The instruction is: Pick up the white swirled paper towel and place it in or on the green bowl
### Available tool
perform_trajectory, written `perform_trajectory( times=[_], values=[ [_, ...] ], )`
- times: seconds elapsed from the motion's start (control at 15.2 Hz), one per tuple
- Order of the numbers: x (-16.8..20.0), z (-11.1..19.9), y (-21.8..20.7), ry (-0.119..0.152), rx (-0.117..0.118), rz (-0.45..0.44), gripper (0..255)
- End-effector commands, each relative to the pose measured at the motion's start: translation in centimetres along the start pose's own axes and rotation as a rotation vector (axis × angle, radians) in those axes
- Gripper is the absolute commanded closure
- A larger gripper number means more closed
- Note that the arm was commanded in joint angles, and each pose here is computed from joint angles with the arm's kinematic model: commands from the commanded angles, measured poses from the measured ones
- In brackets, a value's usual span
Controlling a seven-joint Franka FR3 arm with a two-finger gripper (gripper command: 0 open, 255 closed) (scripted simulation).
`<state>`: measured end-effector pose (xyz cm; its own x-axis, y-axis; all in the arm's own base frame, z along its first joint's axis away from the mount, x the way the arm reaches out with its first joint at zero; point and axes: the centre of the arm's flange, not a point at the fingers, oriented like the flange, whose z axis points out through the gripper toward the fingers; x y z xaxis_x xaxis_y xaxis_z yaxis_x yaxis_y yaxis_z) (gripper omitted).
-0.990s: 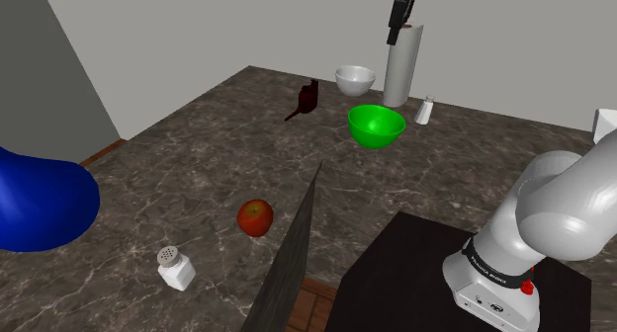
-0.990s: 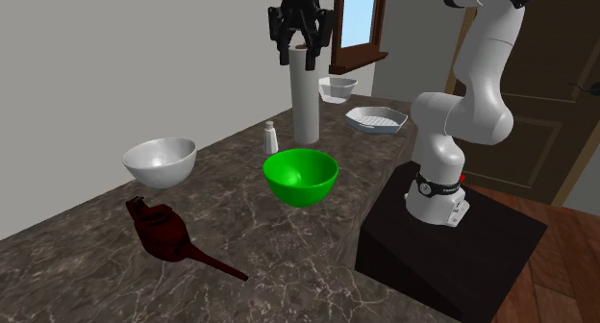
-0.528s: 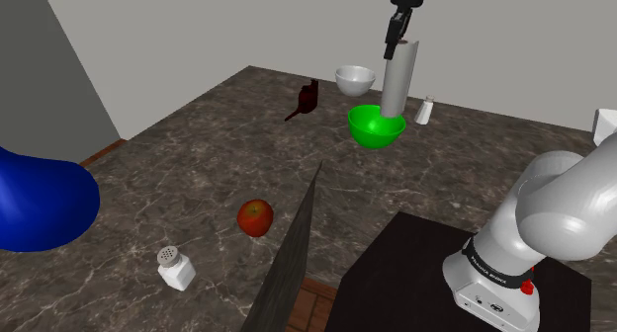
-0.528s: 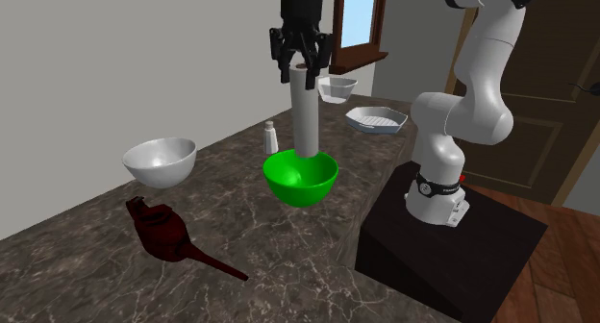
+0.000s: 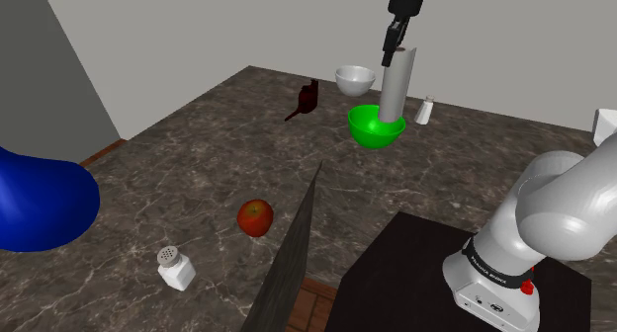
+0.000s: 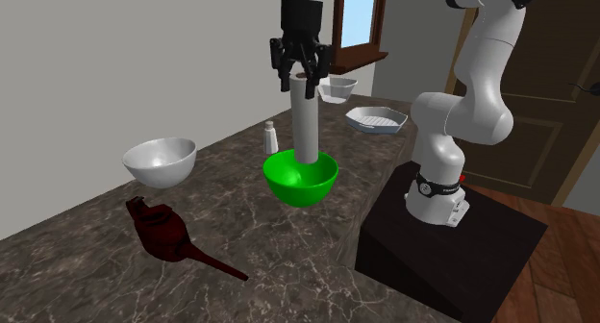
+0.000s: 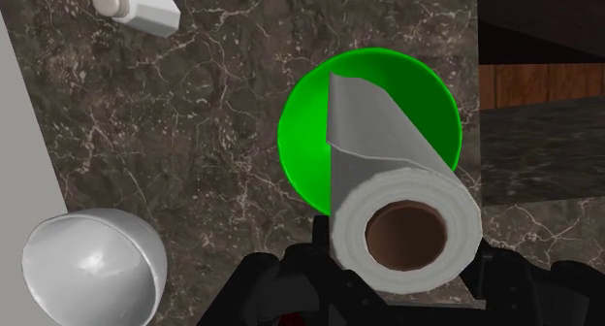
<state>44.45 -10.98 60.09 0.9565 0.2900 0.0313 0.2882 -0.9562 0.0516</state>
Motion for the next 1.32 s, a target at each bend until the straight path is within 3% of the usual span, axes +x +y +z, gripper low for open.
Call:
perform_trajectory(
  times=[0.0,0.07,0.13,0.46,0.73,1.25],
  values=[
    [0.0,0.0,0.0,0.0,0.0,0.0,255],
    [0.0,0.0,0.0,0.0,0.0,0.0,255],
    [0.0,0.0,0.0,0.0,0.0,0.0,0],
    [0.0,0.0,0.0,0.0,0.0,0.0,0],
    [0.0,-5.0,0.0,0.0,0.0,0.0,0],
    [0.0,-5.0,0.0,0.0,0.0,0.0,0]
  ],
)
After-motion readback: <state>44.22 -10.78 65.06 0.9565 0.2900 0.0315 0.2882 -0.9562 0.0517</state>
